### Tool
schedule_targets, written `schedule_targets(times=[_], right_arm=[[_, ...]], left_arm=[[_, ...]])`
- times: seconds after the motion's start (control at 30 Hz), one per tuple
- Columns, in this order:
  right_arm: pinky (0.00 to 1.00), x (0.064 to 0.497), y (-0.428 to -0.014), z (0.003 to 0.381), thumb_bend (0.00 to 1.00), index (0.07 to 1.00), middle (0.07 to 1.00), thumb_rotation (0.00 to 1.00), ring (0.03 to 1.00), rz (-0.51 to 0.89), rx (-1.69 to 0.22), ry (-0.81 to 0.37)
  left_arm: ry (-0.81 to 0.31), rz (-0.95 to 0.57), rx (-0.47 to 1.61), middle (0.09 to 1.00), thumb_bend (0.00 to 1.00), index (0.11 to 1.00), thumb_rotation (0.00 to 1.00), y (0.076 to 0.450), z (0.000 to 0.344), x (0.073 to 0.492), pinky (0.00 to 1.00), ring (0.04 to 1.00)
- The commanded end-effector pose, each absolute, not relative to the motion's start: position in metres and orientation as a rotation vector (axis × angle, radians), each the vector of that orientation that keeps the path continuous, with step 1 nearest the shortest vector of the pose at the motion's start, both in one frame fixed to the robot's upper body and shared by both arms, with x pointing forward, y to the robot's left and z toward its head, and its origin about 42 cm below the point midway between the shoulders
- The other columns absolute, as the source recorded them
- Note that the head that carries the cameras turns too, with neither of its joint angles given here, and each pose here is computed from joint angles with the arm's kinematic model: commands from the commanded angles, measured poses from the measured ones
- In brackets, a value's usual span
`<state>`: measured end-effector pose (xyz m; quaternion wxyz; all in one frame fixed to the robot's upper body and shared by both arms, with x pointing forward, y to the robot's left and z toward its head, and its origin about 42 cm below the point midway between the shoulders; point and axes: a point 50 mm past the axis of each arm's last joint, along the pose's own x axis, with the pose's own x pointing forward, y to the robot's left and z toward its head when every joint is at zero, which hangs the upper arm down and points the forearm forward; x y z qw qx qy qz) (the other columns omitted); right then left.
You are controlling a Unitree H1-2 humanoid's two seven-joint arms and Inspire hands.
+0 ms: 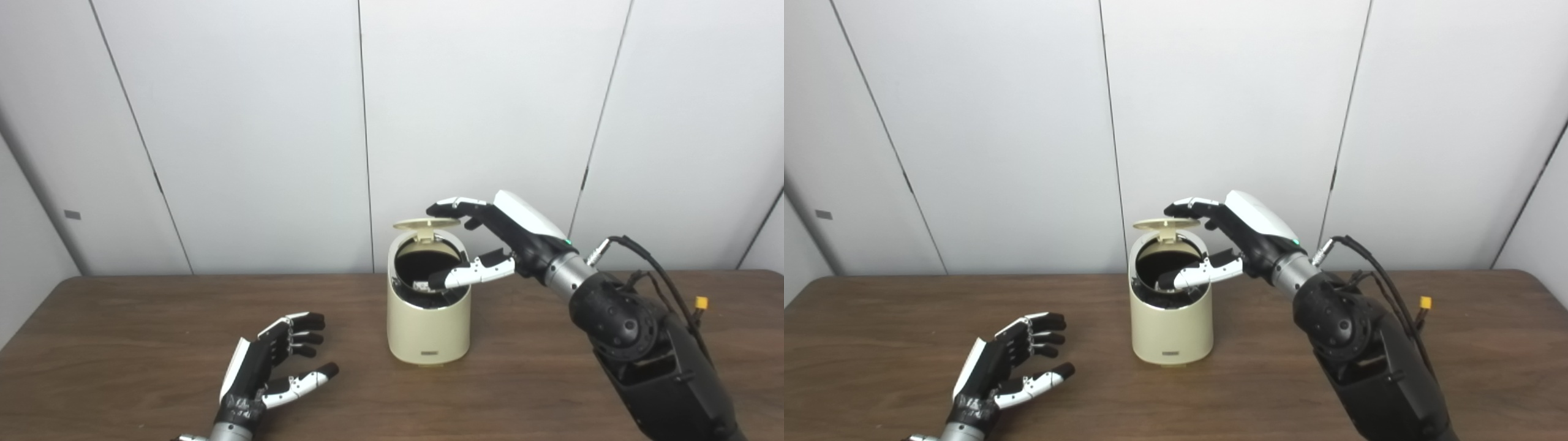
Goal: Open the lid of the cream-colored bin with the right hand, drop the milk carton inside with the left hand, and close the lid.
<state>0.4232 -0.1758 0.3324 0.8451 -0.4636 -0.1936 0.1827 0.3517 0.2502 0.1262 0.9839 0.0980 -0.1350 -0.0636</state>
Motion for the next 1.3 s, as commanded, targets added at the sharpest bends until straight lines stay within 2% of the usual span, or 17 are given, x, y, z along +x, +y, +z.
schedule_targets(times=[0.0, 0.2, 0.47, 0.67, 1.0, 1.2, 1.27], right_arm=[[0.77, 0.423, -0.172, 0.364, 0.77, 0.812, 0.854, 0.56, 0.879, 0.366, -1.018, -0.516], [0.84, 0.419, -0.170, 0.366, 0.77, 0.808, 0.846, 0.55, 0.948, 0.389, -1.054, -0.525], [0.88, 0.410, -0.174, 0.367, 0.77, 0.803, 0.829, 0.54, 0.958, 0.422, -1.095, -0.550], [0.85, 0.403, -0.177, 0.367, 0.78, 0.801, 0.822, 0.54, 0.951, 0.443, -1.112, -0.558], [0.86, 0.393, -0.179, 0.364, 0.77, 0.824, 0.841, 0.56, 0.982, 0.450, -1.150, -0.545], [0.91, 0.388, -0.179, 0.359, 0.76, 0.826, 0.833, 0.54, 0.979, 0.460, -1.174, -0.531], [0.96, 0.386, -0.178, 0.358, 0.76, 0.827, 0.828, 0.54, 0.970, 0.463, -1.182, -0.530]], left_arm=[[-0.296, -0.128, 0.181, 0.736, 0.70, 0.743, 0.08, 0.248, 0.130, 0.354, 0.61, 0.685], [-0.297, -0.126, 0.183, 0.733, 0.71, 0.739, 0.08, 0.247, 0.130, 0.353, 0.60, 0.681], [-0.294, -0.124, 0.190, 0.733, 0.70, 0.741, 0.10, 0.247, 0.130, 0.352, 0.60, 0.681], [-0.290, -0.126, 0.197, 0.731, 0.70, 0.745, 0.09, 0.246, 0.131, 0.351, 0.59, 0.673], [-0.295, -0.131, 0.198, 0.725, 0.71, 0.745, 0.07, 0.246, 0.133, 0.350, 0.58, 0.662], [-0.285, -0.128, 0.204, 0.723, 0.71, 0.746, 0.08, 0.249, 0.131, 0.348, 0.59, 0.664], [-0.281, -0.127, 0.203, 0.725, 0.71, 0.746, 0.09, 0.249, 0.131, 0.348, 0.59, 0.665]])
